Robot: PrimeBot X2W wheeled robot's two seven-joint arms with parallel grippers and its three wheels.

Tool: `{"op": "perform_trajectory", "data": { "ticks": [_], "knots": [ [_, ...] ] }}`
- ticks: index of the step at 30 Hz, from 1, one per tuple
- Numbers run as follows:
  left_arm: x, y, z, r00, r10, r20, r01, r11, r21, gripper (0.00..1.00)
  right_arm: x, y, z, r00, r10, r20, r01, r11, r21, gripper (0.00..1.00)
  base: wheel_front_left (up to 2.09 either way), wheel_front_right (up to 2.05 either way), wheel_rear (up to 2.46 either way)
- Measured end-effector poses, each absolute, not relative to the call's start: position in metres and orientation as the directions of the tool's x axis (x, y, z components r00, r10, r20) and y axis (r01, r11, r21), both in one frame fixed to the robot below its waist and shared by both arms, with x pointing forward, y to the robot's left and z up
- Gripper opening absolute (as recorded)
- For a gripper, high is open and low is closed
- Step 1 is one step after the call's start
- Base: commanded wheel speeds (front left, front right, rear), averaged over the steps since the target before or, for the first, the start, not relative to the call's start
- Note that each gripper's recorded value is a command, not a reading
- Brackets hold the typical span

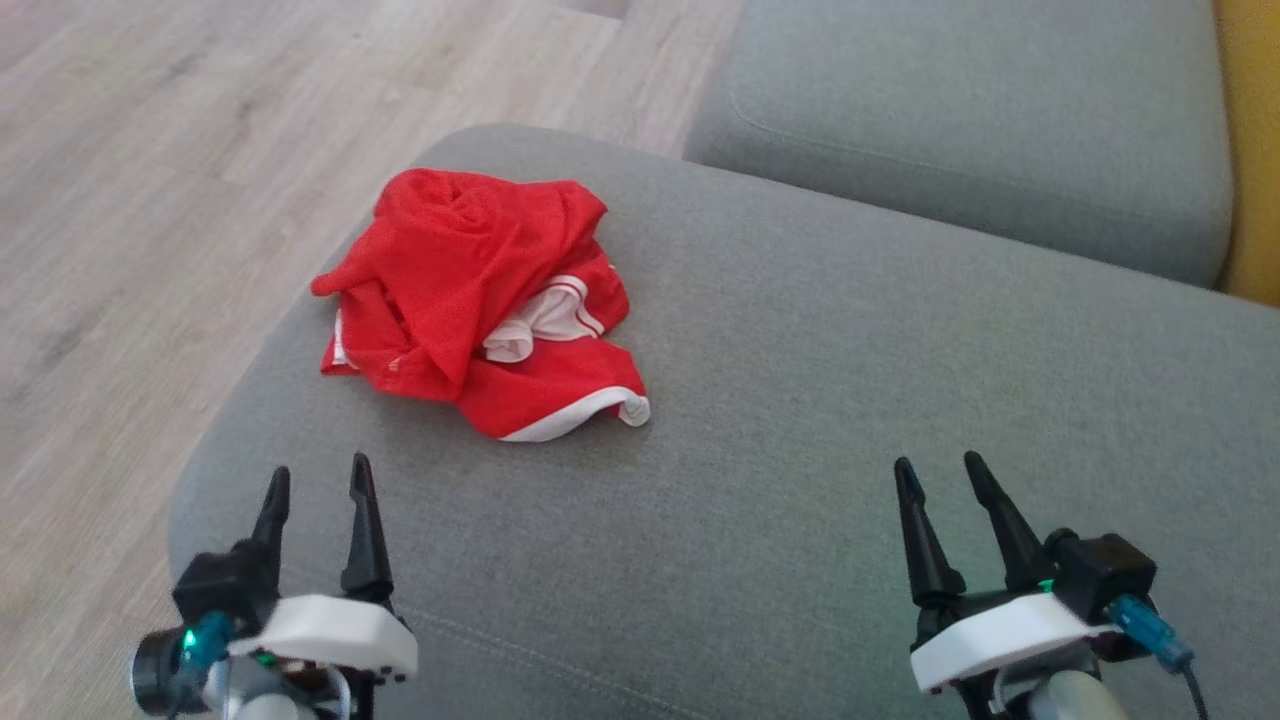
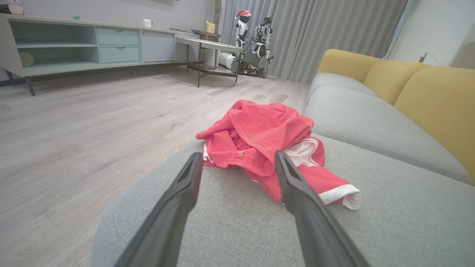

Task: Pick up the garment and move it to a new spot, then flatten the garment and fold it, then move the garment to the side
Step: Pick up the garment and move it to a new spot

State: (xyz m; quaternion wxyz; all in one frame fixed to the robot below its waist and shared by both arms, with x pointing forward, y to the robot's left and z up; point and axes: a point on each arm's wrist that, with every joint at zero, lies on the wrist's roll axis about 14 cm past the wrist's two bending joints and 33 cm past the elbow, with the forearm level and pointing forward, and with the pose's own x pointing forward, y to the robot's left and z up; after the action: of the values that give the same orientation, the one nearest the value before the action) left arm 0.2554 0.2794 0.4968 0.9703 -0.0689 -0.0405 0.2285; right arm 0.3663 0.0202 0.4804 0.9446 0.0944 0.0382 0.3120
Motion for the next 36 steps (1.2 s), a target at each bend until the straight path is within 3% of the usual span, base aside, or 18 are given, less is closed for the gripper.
{"op": "perform_trajectory", "data": {
  "ticks": [5,10,17,26,36],
  "knots": [
    [0.271,0.284,0.500,0.904,0.424,0.051,-0.414,0.899,-0.142,1.00,0.373,0.006,0.472,0.827,0.562,-0.030,-0.544,0.813,0.207,1.00,0.00,0.00,0.00],
    [0.329,0.287,0.508,0.946,0.319,0.054,-0.313,0.945,-0.089,1.00,0.392,-0.021,0.457,0.871,0.488,-0.060,-0.468,0.859,0.206,1.00,0.00,0.00,0.00],
    [0.409,0.289,0.490,0.970,0.203,-0.131,-0.215,0.973,-0.086,1.00,0.423,-0.052,0.454,0.919,0.392,-0.049,-0.374,0.903,0.211,1.00,0.00,0.00,0.00],
    [0.482,0.292,0.448,0.914,0.129,-0.384,-0.145,0.989,-0.014,1.00,0.428,-0.087,0.422,0.945,0.303,-0.127,-0.272,0.938,0.215,1.00,0.00,0.00,0.00],
    [0.511,0.304,0.405,0.826,0.146,-0.544,-0.117,0.989,0.088,1.00,0.437,-0.109,0.409,0.957,0.246,-0.153,-0.212,0.955,0.208,1.00,0.00,0.00,0.00]
  ]
}}
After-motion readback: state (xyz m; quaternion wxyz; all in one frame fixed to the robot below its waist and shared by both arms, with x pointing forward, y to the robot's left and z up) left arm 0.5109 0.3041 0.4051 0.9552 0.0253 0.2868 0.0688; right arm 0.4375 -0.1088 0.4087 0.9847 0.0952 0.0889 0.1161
